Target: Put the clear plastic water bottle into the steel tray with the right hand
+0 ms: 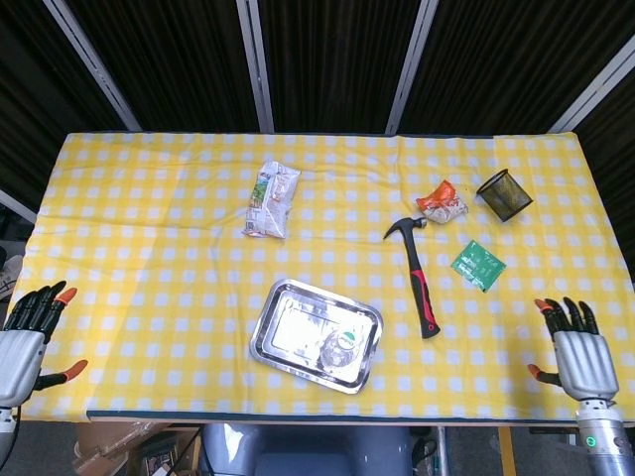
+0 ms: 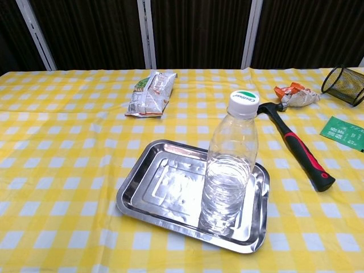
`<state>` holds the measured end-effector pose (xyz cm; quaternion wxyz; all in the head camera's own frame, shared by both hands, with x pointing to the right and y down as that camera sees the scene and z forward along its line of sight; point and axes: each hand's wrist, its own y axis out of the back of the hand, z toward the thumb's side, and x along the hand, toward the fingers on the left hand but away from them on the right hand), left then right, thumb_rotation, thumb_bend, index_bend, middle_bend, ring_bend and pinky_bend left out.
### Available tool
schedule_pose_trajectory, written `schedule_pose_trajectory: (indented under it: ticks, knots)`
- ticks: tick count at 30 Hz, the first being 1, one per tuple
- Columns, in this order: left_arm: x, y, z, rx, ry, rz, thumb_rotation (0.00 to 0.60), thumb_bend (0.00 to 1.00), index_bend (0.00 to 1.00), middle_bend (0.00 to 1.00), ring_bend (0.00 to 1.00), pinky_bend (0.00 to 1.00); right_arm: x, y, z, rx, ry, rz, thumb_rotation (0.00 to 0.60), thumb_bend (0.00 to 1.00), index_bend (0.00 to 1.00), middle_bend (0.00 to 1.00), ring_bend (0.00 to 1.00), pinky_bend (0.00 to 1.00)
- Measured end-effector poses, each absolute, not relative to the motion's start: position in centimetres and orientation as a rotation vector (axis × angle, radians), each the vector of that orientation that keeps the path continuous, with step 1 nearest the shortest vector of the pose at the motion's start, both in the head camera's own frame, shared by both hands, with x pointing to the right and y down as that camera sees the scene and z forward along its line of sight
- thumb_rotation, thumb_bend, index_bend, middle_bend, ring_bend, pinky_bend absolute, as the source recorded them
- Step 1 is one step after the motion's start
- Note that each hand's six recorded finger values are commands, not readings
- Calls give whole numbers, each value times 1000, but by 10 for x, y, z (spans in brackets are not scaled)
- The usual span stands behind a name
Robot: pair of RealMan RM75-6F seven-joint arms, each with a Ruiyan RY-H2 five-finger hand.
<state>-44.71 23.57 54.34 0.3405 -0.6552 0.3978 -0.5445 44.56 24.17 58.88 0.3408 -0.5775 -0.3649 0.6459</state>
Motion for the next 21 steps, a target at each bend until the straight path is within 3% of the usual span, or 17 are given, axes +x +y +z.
schedule_pose_trajectory:
  ticks: [5, 21]
  knots:
    - [-446, 236, 545, -1706, 1026, -1418, 600, 182, 49, 0, 0, 0, 463, 248, 585, -1416, -968, 1612, 600, 71, 147, 145, 0, 0]
    - [-446, 235, 547, -1701, 1016, -1422, 600, 182, 49, 0, 0, 0, 431, 262, 583, -1603, -834, 1486, 600, 71, 175, 143, 0, 0]
